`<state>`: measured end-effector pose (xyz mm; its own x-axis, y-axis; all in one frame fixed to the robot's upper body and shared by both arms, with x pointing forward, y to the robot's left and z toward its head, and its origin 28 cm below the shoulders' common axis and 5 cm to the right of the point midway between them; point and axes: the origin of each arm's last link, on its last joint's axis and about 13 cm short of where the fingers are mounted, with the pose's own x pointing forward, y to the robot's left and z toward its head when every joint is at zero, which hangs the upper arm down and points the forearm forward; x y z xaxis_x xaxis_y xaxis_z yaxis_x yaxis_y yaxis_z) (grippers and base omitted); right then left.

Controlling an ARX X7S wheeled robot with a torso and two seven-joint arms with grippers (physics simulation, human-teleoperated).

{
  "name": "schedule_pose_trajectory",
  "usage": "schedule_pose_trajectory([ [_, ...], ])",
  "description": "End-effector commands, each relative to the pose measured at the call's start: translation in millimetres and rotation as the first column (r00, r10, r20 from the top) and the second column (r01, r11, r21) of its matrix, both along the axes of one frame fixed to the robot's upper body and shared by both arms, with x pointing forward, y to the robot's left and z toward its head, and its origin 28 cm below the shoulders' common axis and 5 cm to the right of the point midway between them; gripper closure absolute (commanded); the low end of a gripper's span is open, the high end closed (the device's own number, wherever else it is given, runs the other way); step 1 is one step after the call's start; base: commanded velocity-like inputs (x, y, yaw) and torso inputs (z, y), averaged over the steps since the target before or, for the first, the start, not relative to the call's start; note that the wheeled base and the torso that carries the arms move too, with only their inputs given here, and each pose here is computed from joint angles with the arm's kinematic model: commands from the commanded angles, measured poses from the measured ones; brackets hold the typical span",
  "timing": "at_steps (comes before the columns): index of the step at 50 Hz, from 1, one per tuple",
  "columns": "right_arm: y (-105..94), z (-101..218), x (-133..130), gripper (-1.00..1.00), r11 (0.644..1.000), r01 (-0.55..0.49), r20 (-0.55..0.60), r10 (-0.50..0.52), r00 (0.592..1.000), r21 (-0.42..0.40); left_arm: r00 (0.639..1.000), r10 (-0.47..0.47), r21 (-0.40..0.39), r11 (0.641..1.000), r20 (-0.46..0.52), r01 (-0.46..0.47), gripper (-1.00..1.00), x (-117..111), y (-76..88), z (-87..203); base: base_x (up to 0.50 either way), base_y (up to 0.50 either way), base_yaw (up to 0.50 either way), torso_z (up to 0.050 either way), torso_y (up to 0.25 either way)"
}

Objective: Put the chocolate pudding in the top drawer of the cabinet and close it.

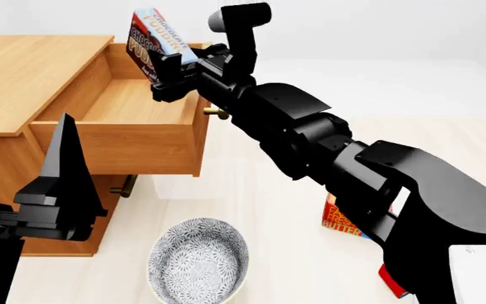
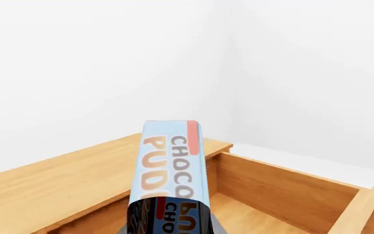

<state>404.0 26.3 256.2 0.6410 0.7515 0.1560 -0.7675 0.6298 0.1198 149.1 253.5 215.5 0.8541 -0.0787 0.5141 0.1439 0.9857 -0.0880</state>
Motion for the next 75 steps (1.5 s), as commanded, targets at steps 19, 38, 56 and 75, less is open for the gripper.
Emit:
schedule_pose_trajectory([
  [19, 6.4, -9.1, -5.5, 1.0, 0.998, -0.04, -0.01, 0.04, 0.999, -0.045, 1.0, -0.003, -0.004, 1.0, -0.005, 0.003, -1.0, 0.4, 0.3, -2.0, 0.0, 0.0, 0.0, 0.0, 0.0],
  [38, 8.6, -4.1, -6.8, -1.0, 0.998, -0.047, 0.01, 0.048, 0.999, -0.048, 1.0, -0.003, -0.006, 1.0, -0.007, 0.003, -1.0, 0.3, 0.5, -3.1, 0.0, 0.0, 0.0, 0.0, 0.0],
  [56, 9.3, 16.7, -6.1, -1.0, 0.999, -0.05, 0.056, 0.05, 0.997, -0.005, 1.0, -0.004, -0.007, 1.0, -0.006, 0.004, -1.0, -0.1, 0.6, -3.1, 0.0, 0.0, 0.0, 0.0, 0.0],
  [75, -3.5, 23.4, -4.2, -1.0, 0.996, -0.043, 0.094, 0.036, 0.995, 0.078, 1.0, -0.004, -0.006, 1.0, 0.001, 0.004, -1.0, -3.1, 0.2, -0.6, 0.0, 0.0, 0.0, 0.0, 0.0],
])
